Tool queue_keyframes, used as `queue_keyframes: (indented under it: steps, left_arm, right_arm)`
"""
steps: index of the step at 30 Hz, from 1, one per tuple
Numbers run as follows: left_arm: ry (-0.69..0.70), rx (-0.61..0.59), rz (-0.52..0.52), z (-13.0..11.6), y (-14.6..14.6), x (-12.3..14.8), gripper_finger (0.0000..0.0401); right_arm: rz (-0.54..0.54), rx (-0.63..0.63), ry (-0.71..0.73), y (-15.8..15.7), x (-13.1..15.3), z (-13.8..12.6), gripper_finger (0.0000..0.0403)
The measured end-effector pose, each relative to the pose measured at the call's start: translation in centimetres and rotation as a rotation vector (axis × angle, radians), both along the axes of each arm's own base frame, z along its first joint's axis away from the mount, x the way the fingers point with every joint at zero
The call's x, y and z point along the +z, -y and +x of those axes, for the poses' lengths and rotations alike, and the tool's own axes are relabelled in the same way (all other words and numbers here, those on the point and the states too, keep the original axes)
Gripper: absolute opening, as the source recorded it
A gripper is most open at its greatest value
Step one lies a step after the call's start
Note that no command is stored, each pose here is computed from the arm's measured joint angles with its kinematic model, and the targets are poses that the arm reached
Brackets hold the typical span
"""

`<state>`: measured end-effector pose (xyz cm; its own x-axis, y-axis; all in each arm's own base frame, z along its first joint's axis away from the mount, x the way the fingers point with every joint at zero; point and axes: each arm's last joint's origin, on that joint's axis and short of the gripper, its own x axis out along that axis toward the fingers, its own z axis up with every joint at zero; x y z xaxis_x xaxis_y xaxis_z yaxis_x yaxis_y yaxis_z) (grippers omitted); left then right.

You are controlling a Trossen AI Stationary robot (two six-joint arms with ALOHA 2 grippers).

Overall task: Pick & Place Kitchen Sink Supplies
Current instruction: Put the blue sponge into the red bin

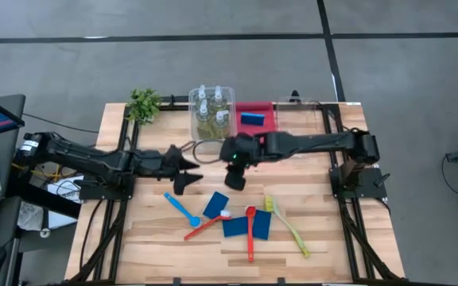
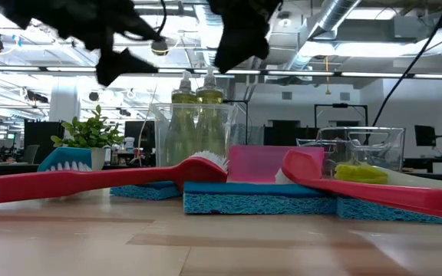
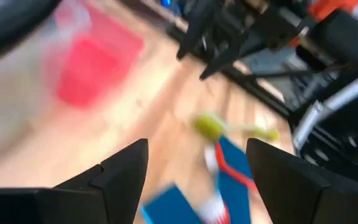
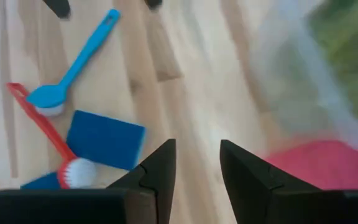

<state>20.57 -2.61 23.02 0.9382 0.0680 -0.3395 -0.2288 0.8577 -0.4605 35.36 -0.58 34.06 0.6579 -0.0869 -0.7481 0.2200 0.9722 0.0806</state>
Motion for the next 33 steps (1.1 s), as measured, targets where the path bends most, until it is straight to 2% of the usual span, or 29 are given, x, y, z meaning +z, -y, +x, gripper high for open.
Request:
queue_keyframes:
  steps: [5,9,15,24,29,33]
  left_arm:
    - [-0.062,-0.039,-0.079,-1.0,1.3,-2.6,0.0273]
    - [-0.088,-0.081,-0.09,-1.6,2.1,-3.8,0.0273]
    - [-0.073,-0.114,-0.096,-1.9,3.0,-3.7,0.0273]
    - [-0.059,-0.139,-0.099,-2.0,3.5,-3.6,0.0273]
    - [-0.055,-0.139,-0.104,-2.0,3.5,-3.6,0.0273]
    - [-0.053,-0.133,-0.105,-2.0,3.5,-3.6,0.0273]
  right_arm:
    - [0.07,-0.01,-0.028,-2.7,-2.5,2.1,0.0118]
    - [0.097,-0.039,-0.083,-4.3,-5.4,3.8,0.0118]
    - [0.134,-0.156,-0.154,-4.9,-9.6,5.8,0.0118]
    - [0.172,-0.219,-0.241,-4.4,-14.3,7.5,0.0135]
    - [0.19,-0.194,-0.254,-4.7,-14.8,7.7,0.017]
    - [0.183,-0.186,-0.24,-4.8,-14.0,7.5,0.0203]
